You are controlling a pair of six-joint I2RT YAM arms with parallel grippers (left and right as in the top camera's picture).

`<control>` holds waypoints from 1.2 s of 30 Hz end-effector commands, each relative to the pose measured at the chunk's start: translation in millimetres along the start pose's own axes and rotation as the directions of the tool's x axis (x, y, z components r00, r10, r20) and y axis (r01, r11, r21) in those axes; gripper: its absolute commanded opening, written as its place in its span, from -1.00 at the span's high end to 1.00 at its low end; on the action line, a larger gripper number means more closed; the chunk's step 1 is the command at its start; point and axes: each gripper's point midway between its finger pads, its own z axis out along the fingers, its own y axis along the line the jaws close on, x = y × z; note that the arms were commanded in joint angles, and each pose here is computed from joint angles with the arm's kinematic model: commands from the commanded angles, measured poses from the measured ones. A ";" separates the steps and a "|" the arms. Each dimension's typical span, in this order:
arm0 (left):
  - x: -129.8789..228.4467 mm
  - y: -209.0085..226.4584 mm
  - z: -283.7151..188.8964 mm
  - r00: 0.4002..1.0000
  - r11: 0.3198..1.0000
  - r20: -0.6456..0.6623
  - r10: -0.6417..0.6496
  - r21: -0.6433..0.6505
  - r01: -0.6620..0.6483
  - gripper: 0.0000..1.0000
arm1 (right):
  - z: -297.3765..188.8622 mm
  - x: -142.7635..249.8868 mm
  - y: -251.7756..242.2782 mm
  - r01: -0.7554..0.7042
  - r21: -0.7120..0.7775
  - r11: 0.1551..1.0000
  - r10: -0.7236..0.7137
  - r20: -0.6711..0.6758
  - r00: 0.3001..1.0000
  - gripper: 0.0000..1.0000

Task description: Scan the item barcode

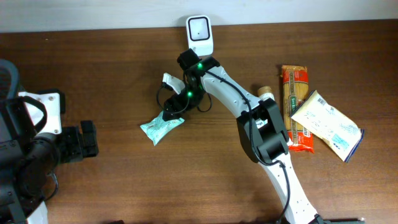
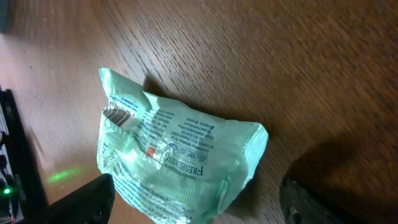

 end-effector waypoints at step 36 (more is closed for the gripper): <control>-0.9 2.0 -1.9 1.000 1.000 0.006 0.014 -0.010 -0.014 -0.98 | -351.6 44.2 58.5 -0.129 0.283 0.950 -0.023 0.477 0.878 0.91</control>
